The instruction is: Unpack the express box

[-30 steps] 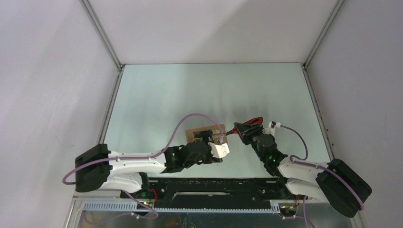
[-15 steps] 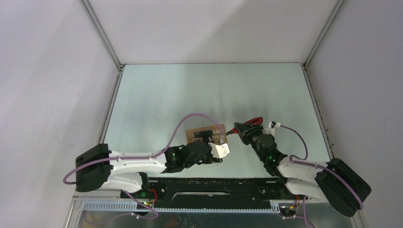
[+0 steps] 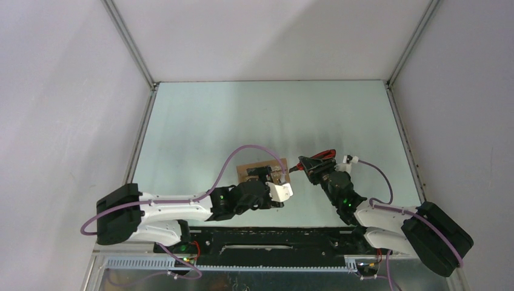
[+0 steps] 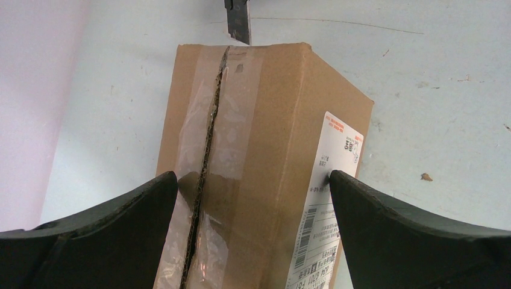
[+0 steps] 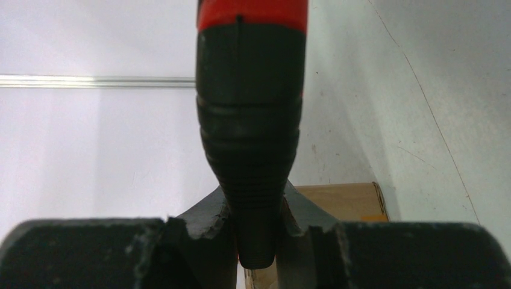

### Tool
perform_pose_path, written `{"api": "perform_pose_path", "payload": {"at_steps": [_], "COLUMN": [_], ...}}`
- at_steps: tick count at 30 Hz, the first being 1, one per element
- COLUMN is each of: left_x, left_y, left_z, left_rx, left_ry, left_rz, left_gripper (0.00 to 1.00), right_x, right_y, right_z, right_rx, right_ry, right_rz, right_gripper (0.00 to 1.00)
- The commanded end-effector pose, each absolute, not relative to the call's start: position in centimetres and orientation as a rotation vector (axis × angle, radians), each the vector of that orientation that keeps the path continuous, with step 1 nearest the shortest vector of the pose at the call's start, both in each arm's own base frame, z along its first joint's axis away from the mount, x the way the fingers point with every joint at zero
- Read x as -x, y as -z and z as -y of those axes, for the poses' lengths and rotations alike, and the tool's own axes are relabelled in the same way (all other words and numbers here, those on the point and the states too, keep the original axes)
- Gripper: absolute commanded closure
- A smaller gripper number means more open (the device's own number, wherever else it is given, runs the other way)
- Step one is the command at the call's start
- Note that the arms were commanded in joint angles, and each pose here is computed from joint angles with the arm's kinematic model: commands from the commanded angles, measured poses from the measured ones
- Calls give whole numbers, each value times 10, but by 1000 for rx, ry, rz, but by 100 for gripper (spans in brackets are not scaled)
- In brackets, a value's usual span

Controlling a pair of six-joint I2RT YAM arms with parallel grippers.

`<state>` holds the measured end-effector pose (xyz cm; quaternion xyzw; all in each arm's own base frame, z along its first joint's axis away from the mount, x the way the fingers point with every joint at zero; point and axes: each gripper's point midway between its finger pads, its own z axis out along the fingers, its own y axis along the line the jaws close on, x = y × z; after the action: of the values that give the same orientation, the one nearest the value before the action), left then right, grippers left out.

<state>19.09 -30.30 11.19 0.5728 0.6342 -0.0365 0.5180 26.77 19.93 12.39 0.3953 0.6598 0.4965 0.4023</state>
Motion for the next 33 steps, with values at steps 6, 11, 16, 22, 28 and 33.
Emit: {"api": "perform_pose_path", "payload": {"at_steps": [6,11,16,22,28,33], "left_x": [-195,-197,-199,-190,-181,-194], "left_y": [-127,-128,-131,-153,-163,-178], "left_z": [316,316,313,314,300,283], "left_rx": [-1324,-1307,-1272,-1276,-1282,-1092], "left_ry": [134,135,173,238,266,310], "left_rz": [-1503,-1509,-1515,-1474,-1537,-1766], "left_gripper": [0,0,0,0,0,0], "right_x": [-270,-267,-259,-263,-289,-304], "right_y": [-135,-138,-145,-144,-154,-150], "right_z": [-202,-204,-208,-188,-181,-183], "right_rx": [-984,-968,-936,-980,-974,-945], "right_ry": [-1301,-1324,-1377,-1311,-1306,-1360], "right_rz": [-1621,-1628,-1639,-1607,-1556,-1549], "right_gripper": [100,100,100,100,100,100]}}
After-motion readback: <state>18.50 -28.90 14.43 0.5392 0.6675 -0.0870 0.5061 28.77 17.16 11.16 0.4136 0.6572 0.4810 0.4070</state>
